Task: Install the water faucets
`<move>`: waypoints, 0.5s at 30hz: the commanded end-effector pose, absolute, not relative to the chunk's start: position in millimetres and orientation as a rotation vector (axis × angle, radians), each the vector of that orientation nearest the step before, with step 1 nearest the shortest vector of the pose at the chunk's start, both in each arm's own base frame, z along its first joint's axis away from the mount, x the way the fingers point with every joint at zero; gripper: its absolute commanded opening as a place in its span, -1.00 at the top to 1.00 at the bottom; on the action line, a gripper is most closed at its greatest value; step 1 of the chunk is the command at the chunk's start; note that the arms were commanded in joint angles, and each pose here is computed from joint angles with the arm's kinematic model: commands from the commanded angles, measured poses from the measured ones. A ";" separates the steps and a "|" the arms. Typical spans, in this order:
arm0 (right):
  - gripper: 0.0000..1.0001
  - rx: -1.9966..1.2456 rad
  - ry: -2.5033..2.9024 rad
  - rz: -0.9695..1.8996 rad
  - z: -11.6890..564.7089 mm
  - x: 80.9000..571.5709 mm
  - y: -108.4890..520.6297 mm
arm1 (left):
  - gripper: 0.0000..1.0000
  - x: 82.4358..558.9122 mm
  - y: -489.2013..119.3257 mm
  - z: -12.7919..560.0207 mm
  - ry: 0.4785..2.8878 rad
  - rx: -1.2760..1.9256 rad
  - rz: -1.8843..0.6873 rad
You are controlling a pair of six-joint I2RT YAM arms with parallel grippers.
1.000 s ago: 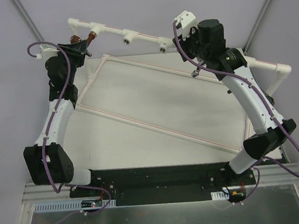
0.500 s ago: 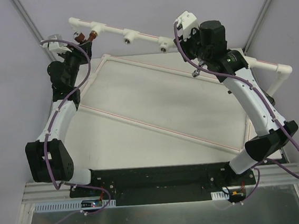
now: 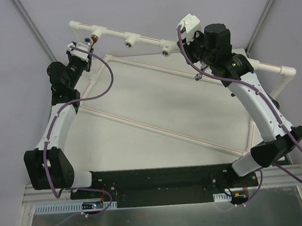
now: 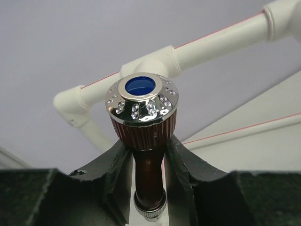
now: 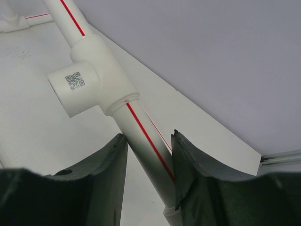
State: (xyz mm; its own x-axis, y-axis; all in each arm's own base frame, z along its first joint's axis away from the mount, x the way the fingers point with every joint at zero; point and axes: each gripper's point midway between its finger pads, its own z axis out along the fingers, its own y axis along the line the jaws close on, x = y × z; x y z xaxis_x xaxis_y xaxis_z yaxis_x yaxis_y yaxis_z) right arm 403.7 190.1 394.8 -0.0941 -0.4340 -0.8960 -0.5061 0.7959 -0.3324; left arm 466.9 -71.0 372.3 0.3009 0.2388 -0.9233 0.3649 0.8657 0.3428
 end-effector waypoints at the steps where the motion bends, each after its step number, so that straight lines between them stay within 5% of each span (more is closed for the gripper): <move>1: 1.00 -0.809 1.813 0.238 373.8 358.8 209.6 | 1.00 445.3 -125.4 272.6 1.456 1.003 -0.180; 7: 1.00 -0.810 1.816 0.238 372.7 360.2 210.4 | 0.60 433.3 -122.5 284.6 1.430 1.032 -0.142; 10: 1.00 -0.815 1.818 0.244 371.4 359.6 212.2 | 0.07 428.1 -118.5 292.5 1.417 0.989 -0.132; 15: 1.00 -0.815 1.824 0.240 369.3 361.0 212.4 | -0.24 417.2 -115.2 319.1 1.361 0.895 -0.160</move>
State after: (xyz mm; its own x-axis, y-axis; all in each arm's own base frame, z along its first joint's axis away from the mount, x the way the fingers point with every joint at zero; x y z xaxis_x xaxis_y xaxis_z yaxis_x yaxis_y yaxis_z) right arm 390.6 192.9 401.3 -0.0884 -0.4103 -0.9076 -0.5206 0.7959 -0.3091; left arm 444.6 -74.8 363.1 0.3290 0.5049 -0.7980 0.3580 0.7153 0.6001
